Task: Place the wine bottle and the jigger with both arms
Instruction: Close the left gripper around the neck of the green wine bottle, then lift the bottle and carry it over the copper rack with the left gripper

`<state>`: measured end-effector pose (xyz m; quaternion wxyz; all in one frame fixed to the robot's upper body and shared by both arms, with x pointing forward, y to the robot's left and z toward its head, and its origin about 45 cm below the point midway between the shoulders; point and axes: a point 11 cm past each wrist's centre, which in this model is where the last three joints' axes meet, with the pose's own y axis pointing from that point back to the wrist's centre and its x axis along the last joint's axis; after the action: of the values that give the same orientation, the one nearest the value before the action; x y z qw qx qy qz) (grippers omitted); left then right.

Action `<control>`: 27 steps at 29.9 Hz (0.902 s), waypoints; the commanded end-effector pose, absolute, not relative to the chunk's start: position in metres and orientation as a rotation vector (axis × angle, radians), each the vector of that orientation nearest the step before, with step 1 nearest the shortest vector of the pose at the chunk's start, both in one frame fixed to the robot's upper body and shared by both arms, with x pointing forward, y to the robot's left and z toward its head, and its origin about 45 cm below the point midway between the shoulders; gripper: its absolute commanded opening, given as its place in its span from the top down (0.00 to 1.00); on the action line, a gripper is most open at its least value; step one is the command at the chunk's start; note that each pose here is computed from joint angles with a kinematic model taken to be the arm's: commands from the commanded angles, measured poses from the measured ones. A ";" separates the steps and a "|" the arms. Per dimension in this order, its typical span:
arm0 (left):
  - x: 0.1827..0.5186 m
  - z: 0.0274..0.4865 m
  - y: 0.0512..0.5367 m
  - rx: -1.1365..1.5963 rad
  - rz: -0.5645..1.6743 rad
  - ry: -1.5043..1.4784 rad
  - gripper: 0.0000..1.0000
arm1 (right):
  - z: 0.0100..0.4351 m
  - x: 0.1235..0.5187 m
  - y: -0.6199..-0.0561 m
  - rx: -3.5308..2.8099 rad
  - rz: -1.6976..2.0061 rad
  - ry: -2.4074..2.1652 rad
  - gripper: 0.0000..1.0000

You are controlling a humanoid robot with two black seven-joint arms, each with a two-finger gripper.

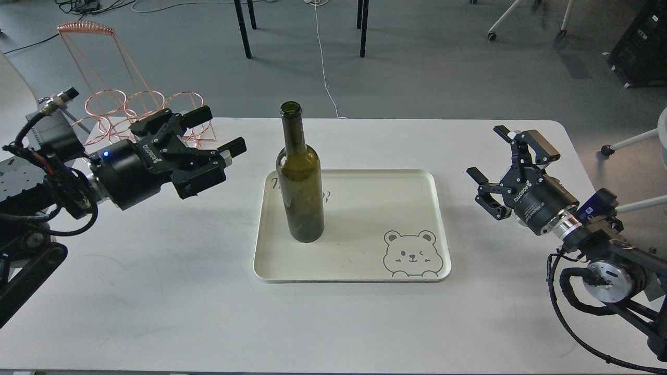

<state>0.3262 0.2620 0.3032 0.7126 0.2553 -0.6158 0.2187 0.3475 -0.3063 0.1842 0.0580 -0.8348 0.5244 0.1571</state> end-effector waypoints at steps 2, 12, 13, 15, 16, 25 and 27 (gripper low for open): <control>0.331 0.303 0.231 0.531 0.375 -1.399 0.02 | 0.184 0.347 -0.306 -2.531 0.476 1.588 0.02; 0.347 0.282 0.202 0.489 0.367 -1.335 0.02 | 0.181 0.345 -0.308 -2.533 0.483 1.598 0.02; 0.348 0.281 0.201 0.484 0.369 -1.331 0.02 | 0.180 0.344 -0.308 -2.533 0.485 1.599 0.02; 0.348 0.281 0.198 0.477 0.367 -1.324 0.02 | 0.180 0.344 -0.308 -2.536 0.483 1.598 0.02; 0.348 0.281 0.197 0.475 0.366 -1.320 0.02 | 0.179 0.344 -0.308 -2.543 0.478 1.598 0.02; 0.362 0.281 0.179 0.476 0.329 -1.328 0.04 | 0.179 0.344 -0.308 -2.557 0.463 1.598 0.02; 0.363 0.280 0.176 0.479 0.316 -1.331 0.07 | 0.177 0.343 -0.308 -2.559 0.469 1.598 0.02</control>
<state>0.3607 0.1795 0.2811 0.7498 0.2166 -0.6065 0.1519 0.3439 -0.3076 0.1787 0.0456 -0.8376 0.5228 0.1518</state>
